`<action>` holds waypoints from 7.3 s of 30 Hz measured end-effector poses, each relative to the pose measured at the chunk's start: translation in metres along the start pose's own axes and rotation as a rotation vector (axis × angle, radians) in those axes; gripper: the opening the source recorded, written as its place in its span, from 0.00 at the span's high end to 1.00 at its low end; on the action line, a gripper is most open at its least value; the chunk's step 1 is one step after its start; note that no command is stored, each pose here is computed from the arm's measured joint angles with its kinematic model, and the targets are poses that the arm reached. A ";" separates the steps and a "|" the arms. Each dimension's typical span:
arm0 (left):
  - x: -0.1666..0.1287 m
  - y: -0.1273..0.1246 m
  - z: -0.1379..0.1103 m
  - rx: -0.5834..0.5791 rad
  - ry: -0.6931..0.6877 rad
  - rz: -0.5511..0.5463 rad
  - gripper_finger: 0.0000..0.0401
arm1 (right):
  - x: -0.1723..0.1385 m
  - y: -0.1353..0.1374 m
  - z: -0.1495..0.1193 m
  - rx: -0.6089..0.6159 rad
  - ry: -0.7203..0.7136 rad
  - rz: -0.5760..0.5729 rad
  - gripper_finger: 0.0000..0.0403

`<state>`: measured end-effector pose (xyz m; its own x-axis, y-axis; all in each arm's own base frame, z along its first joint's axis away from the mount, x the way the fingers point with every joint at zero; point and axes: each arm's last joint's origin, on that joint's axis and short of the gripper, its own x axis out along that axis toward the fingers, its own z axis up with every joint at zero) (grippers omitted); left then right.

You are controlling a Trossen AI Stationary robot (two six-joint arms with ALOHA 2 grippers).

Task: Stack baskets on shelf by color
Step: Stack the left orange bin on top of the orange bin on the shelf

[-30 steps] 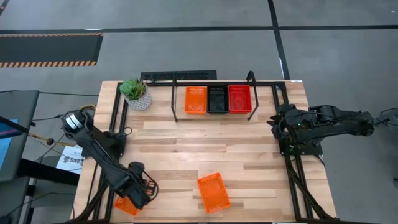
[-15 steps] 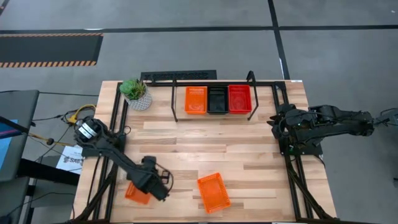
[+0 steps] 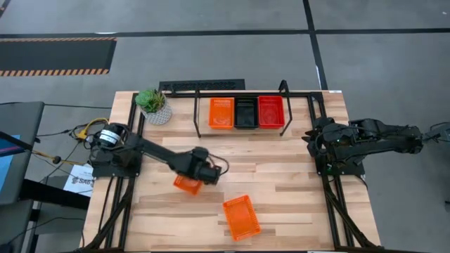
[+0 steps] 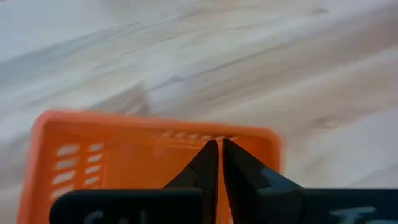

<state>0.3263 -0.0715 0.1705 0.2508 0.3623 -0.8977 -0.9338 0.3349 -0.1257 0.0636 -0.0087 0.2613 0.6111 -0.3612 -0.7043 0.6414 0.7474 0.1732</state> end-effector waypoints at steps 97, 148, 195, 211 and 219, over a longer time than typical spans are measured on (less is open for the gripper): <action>-0.051 -0.017 -0.033 0.997 0.350 -0.221 1.00 | 0.000 0.000 0.000 0.008 -0.001 0.000 0.60; -0.034 -0.013 0.229 1.217 -0.184 -0.051 1.00 | 0.000 0.000 0.000 0.012 -0.001 -0.003 0.60; -0.004 -0.016 0.216 1.268 -0.004 -0.086 1.00 | 0.000 0.000 0.000 0.035 -0.003 -0.005 0.60; -0.004 -0.016 0.216 1.275 -0.009 -0.085 0.99 | 0.000 0.000 0.000 0.036 -0.002 -0.004 0.60; -0.004 -0.016 0.216 1.300 -0.010 -0.087 0.91 | 0.000 0.000 0.000 0.035 -0.002 -0.005 0.60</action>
<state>0.3952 0.1094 0.2676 0.3045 0.3011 -0.9037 0.0134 0.9473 0.3201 0.0637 -0.0089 0.2613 0.6090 -0.3658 -0.7037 0.6602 0.7255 0.1942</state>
